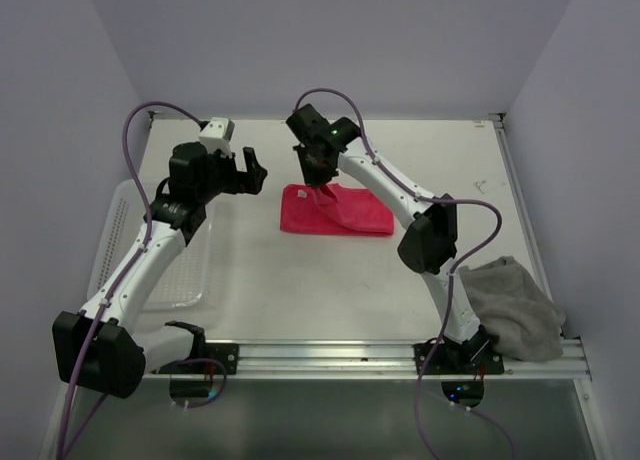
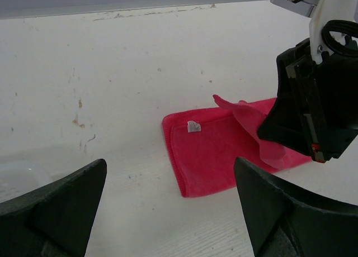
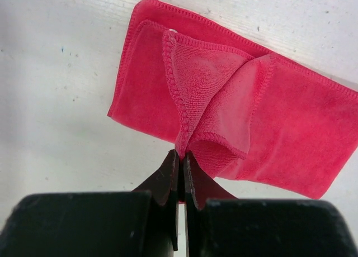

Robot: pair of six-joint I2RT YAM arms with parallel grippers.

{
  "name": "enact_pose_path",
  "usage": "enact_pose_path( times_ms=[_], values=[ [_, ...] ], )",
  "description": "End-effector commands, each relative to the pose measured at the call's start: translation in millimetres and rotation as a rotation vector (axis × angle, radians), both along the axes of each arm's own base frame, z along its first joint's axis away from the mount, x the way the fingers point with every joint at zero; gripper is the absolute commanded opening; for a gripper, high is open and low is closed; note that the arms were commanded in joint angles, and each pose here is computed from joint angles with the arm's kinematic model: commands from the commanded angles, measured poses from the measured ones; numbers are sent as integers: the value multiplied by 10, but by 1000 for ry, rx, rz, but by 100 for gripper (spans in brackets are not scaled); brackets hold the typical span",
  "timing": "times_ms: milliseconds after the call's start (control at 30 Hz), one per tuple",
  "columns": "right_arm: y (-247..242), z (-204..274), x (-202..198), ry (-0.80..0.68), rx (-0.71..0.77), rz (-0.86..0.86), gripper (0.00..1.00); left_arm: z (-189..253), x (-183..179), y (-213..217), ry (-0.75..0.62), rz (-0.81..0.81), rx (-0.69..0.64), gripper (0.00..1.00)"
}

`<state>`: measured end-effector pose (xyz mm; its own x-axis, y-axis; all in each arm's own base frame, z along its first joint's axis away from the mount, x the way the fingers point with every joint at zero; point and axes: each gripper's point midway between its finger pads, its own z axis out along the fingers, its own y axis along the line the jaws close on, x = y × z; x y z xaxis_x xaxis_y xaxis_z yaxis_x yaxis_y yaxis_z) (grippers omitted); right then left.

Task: Roll the towels
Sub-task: Fold the towel

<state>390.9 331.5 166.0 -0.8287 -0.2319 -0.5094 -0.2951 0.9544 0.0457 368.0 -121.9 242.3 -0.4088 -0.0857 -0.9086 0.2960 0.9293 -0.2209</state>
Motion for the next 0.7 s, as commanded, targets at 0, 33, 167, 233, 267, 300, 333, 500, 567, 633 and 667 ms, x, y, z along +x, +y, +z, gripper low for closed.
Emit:
enact_pose_path(
  times_ms=[0,33,167,233,267,300,333,500,567,633,667],
  values=[
    [158,-105,-33,30,42,19,0,185,-1,-50,-65,-11,-30,100],
    [177,-154,-30,36,40,18,0,180,3,-45,-64,-9,-29,100],
    [261,-229,2,44,65,16,0,186,0,-47,-65,-11,-30,100],
    [292,-266,-2,56,75,14,0,185,1,-44,-65,-9,-30,100],
    [322,-294,-3,61,81,17,0,178,-1,-47,-64,-9,-29,99],
    [334,-308,-8,67,85,17,0,178,1,-42,-64,-8,-29,100],
    [338,-330,-5,72,88,15,0,178,-2,-50,-64,-11,-29,100],
    [419,-405,-9,87,105,16,0,185,-8,-58,-64,-14,-34,100],
    [461,-418,-13,89,109,22,0,185,-7,-54,-64,-14,-34,99],
    [486,-392,-2,84,118,19,0,188,-7,-57,-65,-16,-35,100],
    [499,-399,2,84,123,18,0,194,-9,-57,-66,-16,-35,100]
  ],
)
